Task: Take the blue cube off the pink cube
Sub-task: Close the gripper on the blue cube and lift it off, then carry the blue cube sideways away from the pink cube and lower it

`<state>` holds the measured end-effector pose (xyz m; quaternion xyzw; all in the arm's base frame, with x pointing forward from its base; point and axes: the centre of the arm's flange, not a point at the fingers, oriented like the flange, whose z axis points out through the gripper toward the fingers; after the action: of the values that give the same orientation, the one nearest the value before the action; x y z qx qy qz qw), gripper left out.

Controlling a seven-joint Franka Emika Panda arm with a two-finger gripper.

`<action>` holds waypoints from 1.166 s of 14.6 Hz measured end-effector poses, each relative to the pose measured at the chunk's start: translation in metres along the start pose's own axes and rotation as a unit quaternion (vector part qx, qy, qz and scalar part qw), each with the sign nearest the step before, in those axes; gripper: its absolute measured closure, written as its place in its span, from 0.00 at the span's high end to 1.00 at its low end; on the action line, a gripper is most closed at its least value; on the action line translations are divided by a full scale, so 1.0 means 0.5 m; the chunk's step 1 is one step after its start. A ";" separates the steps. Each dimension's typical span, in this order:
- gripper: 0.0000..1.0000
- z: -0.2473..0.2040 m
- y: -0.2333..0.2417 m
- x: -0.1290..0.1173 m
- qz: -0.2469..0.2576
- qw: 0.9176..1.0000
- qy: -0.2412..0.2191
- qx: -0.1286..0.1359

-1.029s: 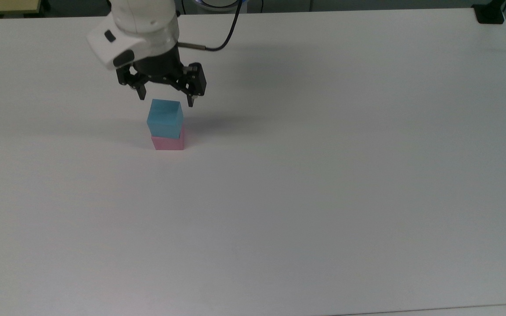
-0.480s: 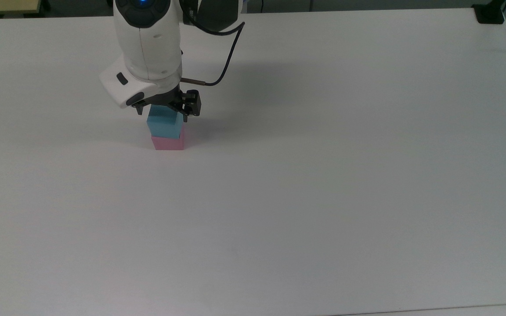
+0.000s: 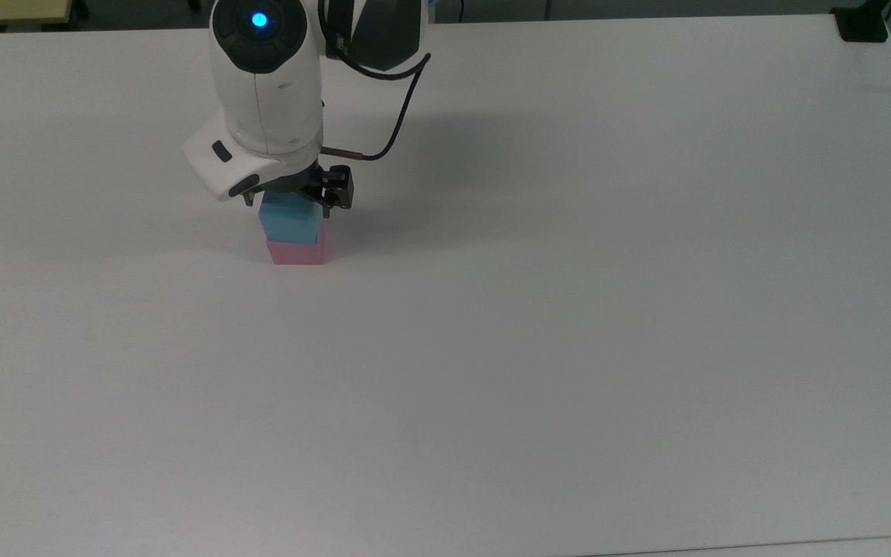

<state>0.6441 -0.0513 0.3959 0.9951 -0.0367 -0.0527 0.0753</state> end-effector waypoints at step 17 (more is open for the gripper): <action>0.58 -0.068 0.031 0.018 0.013 0.999 0.038 -0.001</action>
<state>0.6557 -0.0622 0.4308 0.9958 -0.0465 -0.0134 0.0779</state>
